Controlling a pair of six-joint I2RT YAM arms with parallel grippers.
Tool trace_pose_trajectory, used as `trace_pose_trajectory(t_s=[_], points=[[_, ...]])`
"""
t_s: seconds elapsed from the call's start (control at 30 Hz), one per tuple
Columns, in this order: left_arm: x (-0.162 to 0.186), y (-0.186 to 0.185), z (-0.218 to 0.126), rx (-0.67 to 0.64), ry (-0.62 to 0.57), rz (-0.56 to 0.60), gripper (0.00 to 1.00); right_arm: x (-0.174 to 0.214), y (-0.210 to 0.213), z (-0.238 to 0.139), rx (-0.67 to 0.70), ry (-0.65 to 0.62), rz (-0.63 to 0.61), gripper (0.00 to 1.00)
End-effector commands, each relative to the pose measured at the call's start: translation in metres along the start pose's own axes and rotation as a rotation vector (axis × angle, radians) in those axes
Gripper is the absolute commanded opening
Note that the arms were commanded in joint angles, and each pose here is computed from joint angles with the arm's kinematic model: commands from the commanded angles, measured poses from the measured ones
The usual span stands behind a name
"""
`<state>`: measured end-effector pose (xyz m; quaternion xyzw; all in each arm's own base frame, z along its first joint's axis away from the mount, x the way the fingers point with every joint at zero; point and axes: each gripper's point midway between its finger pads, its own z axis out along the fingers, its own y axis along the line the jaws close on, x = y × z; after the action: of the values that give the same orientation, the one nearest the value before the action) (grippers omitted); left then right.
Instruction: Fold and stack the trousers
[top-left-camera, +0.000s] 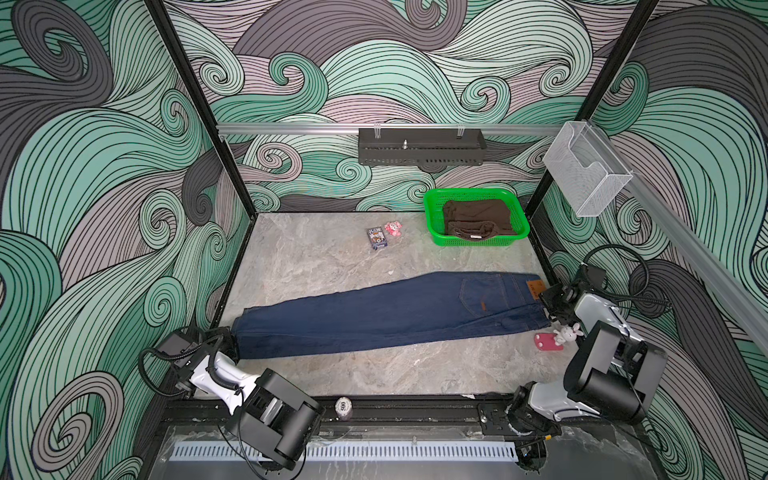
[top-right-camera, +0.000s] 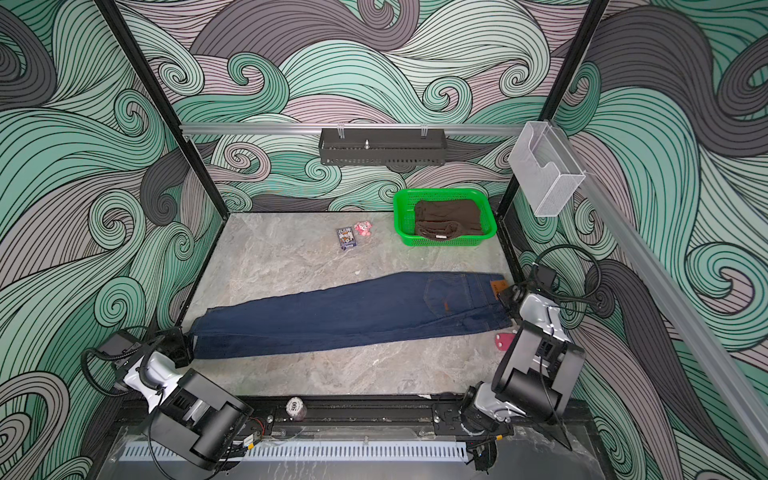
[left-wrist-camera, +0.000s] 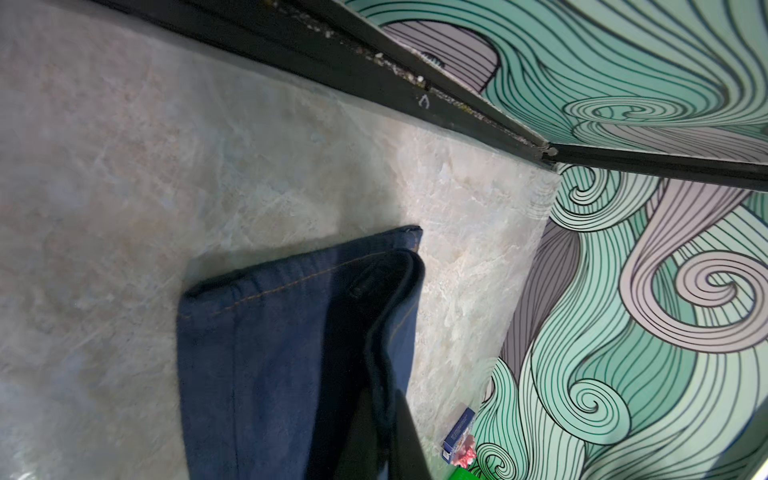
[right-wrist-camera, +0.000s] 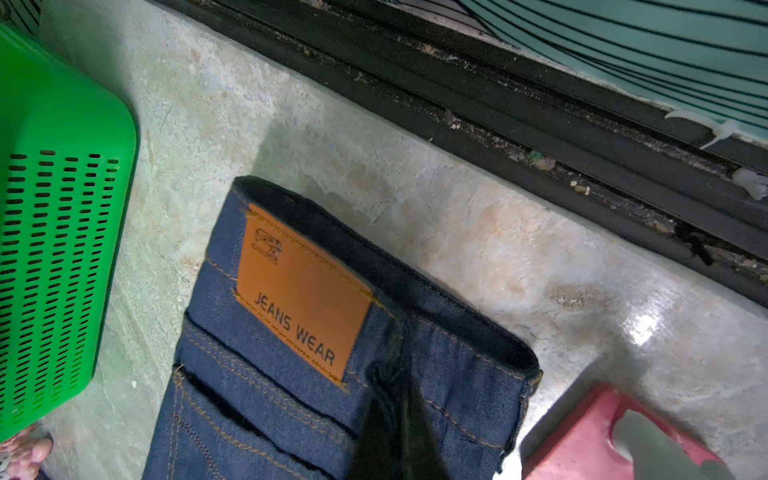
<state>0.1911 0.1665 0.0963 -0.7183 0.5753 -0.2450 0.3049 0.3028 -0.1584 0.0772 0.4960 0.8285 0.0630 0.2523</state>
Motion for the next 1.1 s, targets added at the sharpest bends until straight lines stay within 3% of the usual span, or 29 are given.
trace_pose_trajectory(t_s=[0.0,0.17,0.47,0.57,0.77,0.83,0.93,1.07], points=[[-0.008,-0.030,-0.015,0.069,-0.020,0.027,0.00,-0.015,0.014,-0.023,-0.045,-0.043,0.008,0.00],[-0.006,-0.021,-0.014,0.051,-0.030,0.023,0.00,-0.017,0.005,-0.031,-0.007,-0.080,-0.013,0.00],[-0.005,0.021,-0.002,-0.063,-0.041,0.022,0.00,0.005,-0.022,-0.005,0.077,-0.033,0.001,0.00],[-0.004,0.033,0.003,-0.097,-0.028,0.003,0.00,0.013,-0.029,0.003,0.099,-0.004,-0.003,0.04],[-0.005,0.035,0.001,-0.124,-0.018,-0.018,0.00,0.013,-0.031,0.003,0.115,-0.005,-0.003,0.23],[-0.005,0.036,-0.001,-0.129,-0.023,-0.027,0.09,0.011,-0.031,0.001,0.117,-0.007,0.002,0.30],[-0.007,0.034,-0.004,-0.124,-0.037,-0.052,0.42,0.009,-0.028,-0.004,0.113,-0.011,0.005,0.40],[-0.010,0.021,-0.012,-0.099,-0.055,-0.046,0.59,0.003,-0.025,-0.016,0.111,-0.039,0.007,0.55]])
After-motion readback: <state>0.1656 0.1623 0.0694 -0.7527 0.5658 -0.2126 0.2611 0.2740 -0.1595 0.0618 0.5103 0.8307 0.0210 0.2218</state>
